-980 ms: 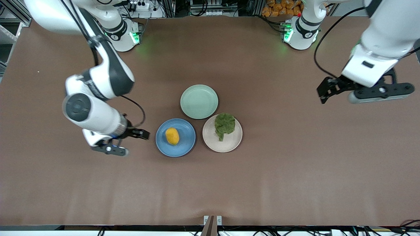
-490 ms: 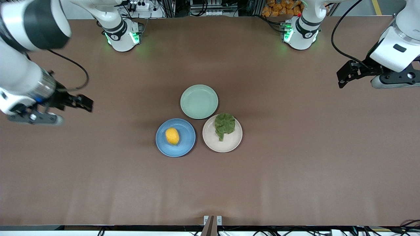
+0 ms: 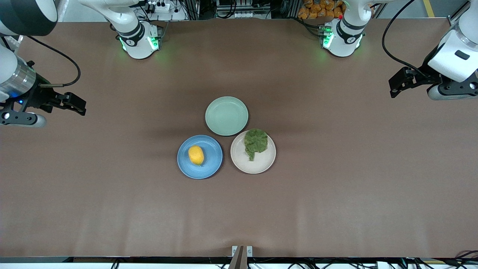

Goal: Place lemon and lettuce in plates

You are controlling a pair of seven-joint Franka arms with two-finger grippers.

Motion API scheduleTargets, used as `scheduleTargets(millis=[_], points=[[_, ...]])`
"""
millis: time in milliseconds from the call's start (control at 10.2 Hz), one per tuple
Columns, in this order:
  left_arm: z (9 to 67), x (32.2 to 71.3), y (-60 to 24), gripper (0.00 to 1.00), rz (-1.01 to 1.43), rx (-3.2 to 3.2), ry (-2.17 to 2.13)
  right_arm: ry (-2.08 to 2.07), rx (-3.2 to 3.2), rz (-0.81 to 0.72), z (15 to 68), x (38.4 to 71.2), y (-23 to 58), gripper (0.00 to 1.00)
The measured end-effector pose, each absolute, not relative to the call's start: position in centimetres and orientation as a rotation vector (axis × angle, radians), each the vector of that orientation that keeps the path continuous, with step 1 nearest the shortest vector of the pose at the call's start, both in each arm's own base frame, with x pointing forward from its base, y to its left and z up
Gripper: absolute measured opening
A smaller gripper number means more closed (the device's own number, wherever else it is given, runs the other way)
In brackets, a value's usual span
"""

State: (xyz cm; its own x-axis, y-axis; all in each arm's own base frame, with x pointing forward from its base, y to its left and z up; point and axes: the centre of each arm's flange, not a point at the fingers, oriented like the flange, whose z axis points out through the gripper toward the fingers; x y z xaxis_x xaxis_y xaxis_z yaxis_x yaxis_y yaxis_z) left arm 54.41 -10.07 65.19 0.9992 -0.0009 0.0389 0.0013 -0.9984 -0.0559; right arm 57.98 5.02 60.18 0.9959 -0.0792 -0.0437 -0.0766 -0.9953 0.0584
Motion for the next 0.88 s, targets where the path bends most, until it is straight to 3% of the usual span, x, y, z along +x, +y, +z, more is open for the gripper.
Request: scheduleTargets(millis=[882], points=[[64.17,54.17,-9.85,1.0,0.008,-3.078,0.054,-0.096,3.114,-0.092,59.78,57.99,4.54,1.0]])
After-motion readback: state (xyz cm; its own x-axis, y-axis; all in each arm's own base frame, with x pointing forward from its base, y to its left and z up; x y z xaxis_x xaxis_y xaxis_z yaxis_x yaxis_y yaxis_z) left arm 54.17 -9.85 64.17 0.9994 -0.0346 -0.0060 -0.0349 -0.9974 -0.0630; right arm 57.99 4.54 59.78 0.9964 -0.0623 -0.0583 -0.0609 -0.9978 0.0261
